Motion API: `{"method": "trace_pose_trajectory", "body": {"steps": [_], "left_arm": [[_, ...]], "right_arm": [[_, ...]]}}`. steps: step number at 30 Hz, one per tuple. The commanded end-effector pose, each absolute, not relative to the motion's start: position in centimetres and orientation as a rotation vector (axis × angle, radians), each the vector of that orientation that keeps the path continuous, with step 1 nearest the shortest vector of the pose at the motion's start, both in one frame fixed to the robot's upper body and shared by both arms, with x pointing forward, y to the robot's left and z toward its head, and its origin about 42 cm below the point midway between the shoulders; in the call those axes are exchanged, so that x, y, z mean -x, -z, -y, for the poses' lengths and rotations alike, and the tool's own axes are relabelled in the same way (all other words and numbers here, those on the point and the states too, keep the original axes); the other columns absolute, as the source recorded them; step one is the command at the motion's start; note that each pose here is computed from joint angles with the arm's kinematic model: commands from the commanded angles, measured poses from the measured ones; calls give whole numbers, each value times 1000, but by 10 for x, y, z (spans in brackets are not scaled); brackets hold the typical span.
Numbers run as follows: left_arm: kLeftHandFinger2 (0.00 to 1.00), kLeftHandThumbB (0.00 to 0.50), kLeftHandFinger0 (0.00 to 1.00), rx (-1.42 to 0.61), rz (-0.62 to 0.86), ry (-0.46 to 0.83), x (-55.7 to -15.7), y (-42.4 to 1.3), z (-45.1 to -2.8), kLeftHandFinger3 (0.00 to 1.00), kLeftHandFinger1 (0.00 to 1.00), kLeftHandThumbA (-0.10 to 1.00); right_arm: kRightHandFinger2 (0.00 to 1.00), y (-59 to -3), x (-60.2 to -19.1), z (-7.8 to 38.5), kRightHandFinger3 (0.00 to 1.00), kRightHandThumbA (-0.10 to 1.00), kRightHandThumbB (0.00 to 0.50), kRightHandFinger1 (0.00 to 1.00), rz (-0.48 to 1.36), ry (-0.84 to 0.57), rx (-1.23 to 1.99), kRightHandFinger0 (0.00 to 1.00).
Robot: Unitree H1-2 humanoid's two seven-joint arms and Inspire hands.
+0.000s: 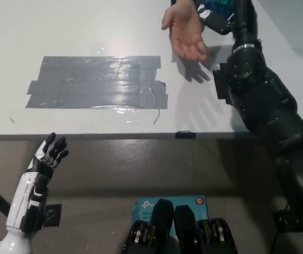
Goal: A rubick's cube is kept in the black marked spot on the table and the robot uses its right arm to pick it up and hands it to a person
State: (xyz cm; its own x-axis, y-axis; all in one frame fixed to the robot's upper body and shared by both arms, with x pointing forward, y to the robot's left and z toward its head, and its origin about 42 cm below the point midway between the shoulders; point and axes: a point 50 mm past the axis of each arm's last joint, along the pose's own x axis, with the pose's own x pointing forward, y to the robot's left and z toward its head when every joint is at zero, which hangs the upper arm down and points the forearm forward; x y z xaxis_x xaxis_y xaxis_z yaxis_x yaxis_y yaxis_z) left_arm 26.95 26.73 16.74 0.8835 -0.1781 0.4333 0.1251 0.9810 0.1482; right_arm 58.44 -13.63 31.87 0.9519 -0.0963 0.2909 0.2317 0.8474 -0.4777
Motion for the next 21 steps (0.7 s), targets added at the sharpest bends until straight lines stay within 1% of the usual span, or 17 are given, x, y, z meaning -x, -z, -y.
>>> {"method": "trace_pose_trajectory", "body": {"steps": [1,3,4,5,6,8,10,12,14,15,17,19,20,21], "left_arm": [[1000,90,1000,-114,515,187,-269,-180,-264,1000,1000,910],[1000,93,1000,-116,514,191,-269,-180,-264,1000,1000,910],[1000,95,1000,-115,515,191,-269,-181,-263,1000,1000,910],[1000,97,1000,-119,514,191,-270,-181,-263,1000,1000,913],[1000,103,1000,-125,514,191,-269,-182,-263,1000,1000,923],[1000,104,1000,-129,514,190,-269,-183,-262,1000,1000,929],[1000,105,1000,-125,514,190,-270,-183,-262,1000,1000,929],[1000,105,1000,-121,515,189,-270,-184,-263,1000,1000,926],[1000,106,1000,-117,514,189,-270,-183,-263,1000,1000,923],[1000,104,1000,-116,514,191,-270,-183,-263,1000,1000,922],[1000,105,1000,-116,517,193,-271,-185,-262,1000,1000,918],[1000,101,1000,-123,520,195,-272,-185,-262,1000,1000,918],[1000,101,1000,-126,521,194,-272,-185,-262,1000,1000,919],[1000,101,1000,-127,519,193,-272,-185,-262,1000,1000,919]], "right_arm": [[928,-362,-589,113,924,-100,197,515,355,149,546,3],[897,-363,-589,107,872,-100,206,490,355,130,547,0],[895,-363,-589,106,868,-100,207,486,357,128,549,0],[917,-366,-588,101,899,-100,204,507,359,124,559,31],[927,-367,-588,98,906,-100,210,509,358,119,562,38],[941,-369,-588,94,925,-100,215,499,358,110,557,17],[946,-369,-587,91,930,-100,220,508,359,104,560,26],[950,-369,-587,88,934,-100,217,508,363,97,573,13],[976,-367,-585,82,970,-100,205,546,361,84,602,30],[975,-366,-585,81,969,-100,204,545,360,82,609,29],[937,-365,-584,77,953,-100,190,520,367,81,624,1],[904,-363,-582,73,912,-100,182,498,372,75,619,0],[904,-362,-582,72,910,-100,182,499,374,72,616,0],[912,-359,-581,70,919,-100,168,507,374,62,613,0]]}}
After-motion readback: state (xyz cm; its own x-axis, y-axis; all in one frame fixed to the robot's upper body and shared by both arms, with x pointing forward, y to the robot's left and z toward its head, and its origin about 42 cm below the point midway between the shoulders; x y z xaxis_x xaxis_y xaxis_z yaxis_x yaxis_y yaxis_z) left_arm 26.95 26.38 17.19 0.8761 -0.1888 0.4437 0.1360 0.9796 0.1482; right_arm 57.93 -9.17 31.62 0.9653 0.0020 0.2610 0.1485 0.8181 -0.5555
